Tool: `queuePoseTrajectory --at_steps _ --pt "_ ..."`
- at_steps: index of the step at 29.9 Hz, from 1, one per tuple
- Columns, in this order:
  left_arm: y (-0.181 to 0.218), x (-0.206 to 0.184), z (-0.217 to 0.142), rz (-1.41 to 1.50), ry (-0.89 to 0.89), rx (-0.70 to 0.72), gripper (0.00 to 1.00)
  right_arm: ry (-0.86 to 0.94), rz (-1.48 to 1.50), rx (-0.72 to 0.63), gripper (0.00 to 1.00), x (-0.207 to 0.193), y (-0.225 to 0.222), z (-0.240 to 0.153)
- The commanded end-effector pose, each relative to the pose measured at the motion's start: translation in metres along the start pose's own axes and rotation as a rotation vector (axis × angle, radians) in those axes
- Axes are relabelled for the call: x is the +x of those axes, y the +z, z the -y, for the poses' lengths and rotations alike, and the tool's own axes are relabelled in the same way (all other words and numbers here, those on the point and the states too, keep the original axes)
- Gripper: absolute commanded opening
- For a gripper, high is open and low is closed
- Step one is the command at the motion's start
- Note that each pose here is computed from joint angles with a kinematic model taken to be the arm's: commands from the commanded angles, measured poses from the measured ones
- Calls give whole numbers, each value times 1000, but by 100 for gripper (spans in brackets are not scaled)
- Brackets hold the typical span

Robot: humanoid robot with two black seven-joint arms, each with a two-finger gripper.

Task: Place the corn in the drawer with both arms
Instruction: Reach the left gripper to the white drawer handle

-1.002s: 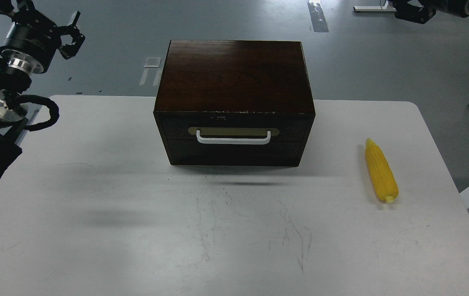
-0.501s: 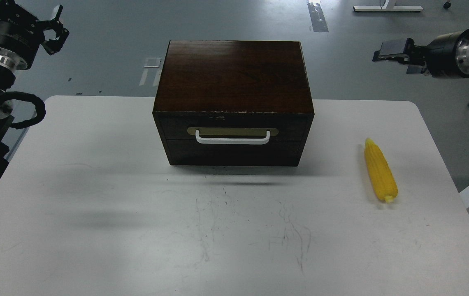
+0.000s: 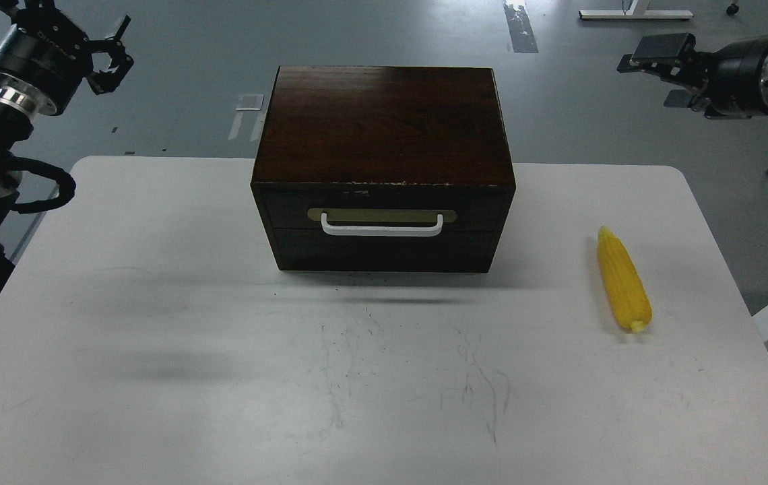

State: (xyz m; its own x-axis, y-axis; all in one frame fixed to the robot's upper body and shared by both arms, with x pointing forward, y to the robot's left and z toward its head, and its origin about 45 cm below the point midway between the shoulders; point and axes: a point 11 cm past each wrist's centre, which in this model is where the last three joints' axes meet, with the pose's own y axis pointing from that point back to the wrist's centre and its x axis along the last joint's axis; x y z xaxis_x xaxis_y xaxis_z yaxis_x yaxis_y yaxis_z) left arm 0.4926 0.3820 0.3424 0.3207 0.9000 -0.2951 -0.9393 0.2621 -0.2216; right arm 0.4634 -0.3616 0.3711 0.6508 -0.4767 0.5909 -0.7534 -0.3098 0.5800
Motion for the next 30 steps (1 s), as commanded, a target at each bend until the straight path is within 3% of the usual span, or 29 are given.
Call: queuePoseTrajectory --at_steps 1,4,7,14,18,23,30 --pt "6 -30 9 74 -117 26 93 -47 13 -42 100 -12 18 2" --pt "15 -59 12 130 -230 35 93 -73 -37 -108 100 -20 37 4" --pt "23 -119 10 288 -457 62 92 -76 -45 -138 100 -23 51 2" --pt "0 -232 -41 747 -951 91 89 -11 54 -93 100 -14 65 -4" --pt "-26 -240 -53 997 -1059 124 89 14 178 -1 100 -16 58 1" --pt "-85 -241 -72 1304 -1231 220 89 172 465 180 100 24 51 -10" --pt "-132 -248 -87 1555 -1373 202 86 310 801 454 100 62 37 -23"
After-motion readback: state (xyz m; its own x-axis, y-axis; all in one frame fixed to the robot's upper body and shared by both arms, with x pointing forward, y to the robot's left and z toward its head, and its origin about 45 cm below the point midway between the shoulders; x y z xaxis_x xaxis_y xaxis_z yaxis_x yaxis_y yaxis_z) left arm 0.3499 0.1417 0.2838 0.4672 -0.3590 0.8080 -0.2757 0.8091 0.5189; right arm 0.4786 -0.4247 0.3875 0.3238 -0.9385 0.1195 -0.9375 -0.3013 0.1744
